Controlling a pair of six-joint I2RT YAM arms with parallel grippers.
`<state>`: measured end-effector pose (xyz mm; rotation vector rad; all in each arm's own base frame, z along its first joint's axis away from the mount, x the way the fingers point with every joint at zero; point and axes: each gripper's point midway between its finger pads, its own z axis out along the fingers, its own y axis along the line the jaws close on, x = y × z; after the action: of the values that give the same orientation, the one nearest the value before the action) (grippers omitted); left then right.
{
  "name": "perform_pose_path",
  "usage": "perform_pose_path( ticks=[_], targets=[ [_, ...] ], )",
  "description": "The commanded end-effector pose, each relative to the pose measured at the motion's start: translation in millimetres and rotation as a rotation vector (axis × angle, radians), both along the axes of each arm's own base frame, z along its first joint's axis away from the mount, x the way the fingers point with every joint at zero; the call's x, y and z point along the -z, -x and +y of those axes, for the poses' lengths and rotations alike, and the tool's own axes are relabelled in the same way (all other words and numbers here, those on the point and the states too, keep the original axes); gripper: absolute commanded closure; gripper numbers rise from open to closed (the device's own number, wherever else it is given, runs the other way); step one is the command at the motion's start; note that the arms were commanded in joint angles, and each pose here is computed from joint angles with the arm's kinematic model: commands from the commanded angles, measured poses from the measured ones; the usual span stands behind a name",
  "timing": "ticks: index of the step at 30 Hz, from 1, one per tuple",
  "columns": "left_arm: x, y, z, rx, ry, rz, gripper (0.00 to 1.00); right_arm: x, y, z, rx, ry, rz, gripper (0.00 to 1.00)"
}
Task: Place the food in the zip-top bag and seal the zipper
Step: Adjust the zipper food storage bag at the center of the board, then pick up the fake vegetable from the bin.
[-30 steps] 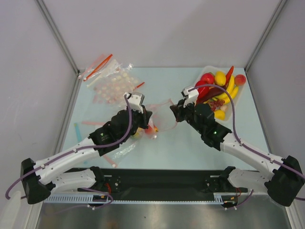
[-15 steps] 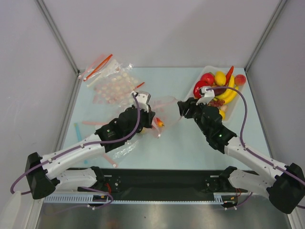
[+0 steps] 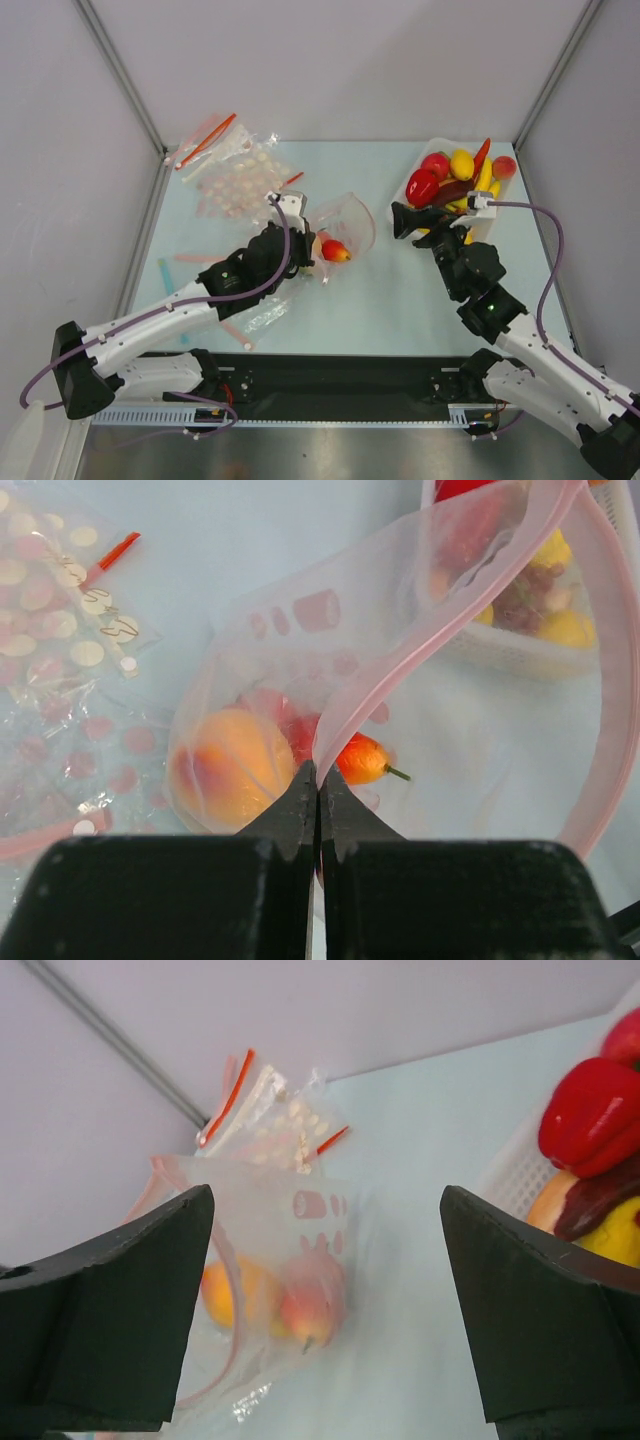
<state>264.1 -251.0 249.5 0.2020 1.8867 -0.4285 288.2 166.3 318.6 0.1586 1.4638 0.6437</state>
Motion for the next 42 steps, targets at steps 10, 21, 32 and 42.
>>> perform_pose_path(
  ticks=[10,21,32,42],
  targets=[
    [-24,-1,7,-0.037,0.062,-0.026,1.00,18,-39,-66,0.388,-0.254,0.224,0.00],
    [-26,1,5,-0.022,0.074,-0.023,1.00,73,-123,-112,0.292,-0.287,0.405,0.01],
    [-23,1,1,-0.006,0.074,-0.019,1.00,127,-184,-111,0.270,-0.207,0.546,0.00],
    [-26,2,3,-0.005,0.084,-0.027,1.00,159,-228,-96,0.302,-0.161,0.593,0.00]
  ],
)
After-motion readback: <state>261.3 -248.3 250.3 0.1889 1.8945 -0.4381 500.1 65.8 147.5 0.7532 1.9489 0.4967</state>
